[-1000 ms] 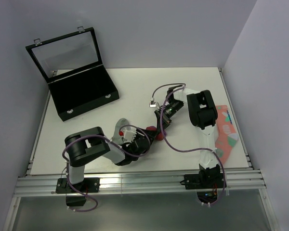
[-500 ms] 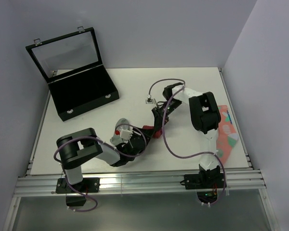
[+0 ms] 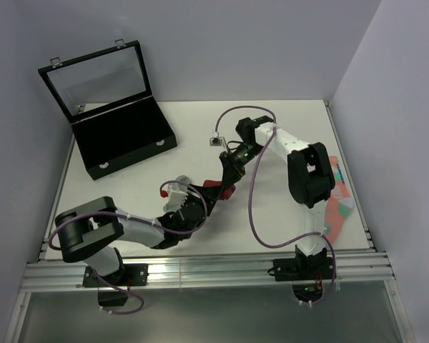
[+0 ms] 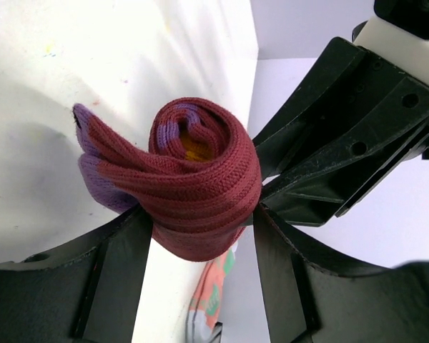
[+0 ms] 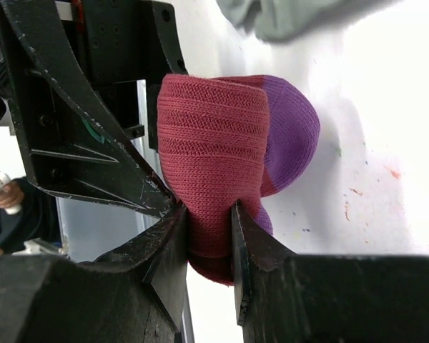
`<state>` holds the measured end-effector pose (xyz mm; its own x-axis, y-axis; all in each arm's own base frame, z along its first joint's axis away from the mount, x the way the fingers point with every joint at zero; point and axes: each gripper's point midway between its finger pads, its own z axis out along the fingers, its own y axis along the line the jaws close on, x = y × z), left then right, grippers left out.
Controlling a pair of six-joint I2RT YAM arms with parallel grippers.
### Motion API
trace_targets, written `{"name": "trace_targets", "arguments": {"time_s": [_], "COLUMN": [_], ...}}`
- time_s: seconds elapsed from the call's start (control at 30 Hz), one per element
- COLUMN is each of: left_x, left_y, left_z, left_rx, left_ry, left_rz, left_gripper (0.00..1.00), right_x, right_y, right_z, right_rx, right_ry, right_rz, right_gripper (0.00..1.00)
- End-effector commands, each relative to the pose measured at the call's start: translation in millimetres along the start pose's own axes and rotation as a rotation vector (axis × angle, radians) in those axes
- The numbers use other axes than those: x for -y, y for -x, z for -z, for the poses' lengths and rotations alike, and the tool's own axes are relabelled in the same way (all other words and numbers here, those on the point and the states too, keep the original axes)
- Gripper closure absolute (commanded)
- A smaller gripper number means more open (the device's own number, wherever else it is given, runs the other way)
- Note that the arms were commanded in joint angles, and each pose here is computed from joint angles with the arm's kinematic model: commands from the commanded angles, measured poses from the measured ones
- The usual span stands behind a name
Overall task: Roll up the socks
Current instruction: Pick up the sock at the center of the board.
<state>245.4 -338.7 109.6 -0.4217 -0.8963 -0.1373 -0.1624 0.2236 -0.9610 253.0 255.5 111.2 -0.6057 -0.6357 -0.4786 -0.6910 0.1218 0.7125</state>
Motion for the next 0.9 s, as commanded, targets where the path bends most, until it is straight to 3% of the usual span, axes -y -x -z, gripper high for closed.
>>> {"name": "trace_targets", "arguments": {"time_s": [0.0, 0.53, 0.87], "left_x": [-3, 28, 41], "left_y": [37, 70, 65], "left_z": [-4, 18, 19], "left_rx": [0.153, 0.242, 0.205], "left_ry": [0.03, -0.03, -0.069], "left_rz": [-0.043, -0.032, -0.052], "left_gripper": [0.37, 0.35, 0.34], "right_x": [-100, -129, -143], "right_y": [19, 28, 34], "right_z": [10, 22, 27], "right_rx": [0.057, 0.07, 0.1], "right_ry": [0.192, 0.159, 0.173], "right_rz": [-0.115, -0.05, -0.024], "right_gripper": [0.9, 0.91, 0.91]}}
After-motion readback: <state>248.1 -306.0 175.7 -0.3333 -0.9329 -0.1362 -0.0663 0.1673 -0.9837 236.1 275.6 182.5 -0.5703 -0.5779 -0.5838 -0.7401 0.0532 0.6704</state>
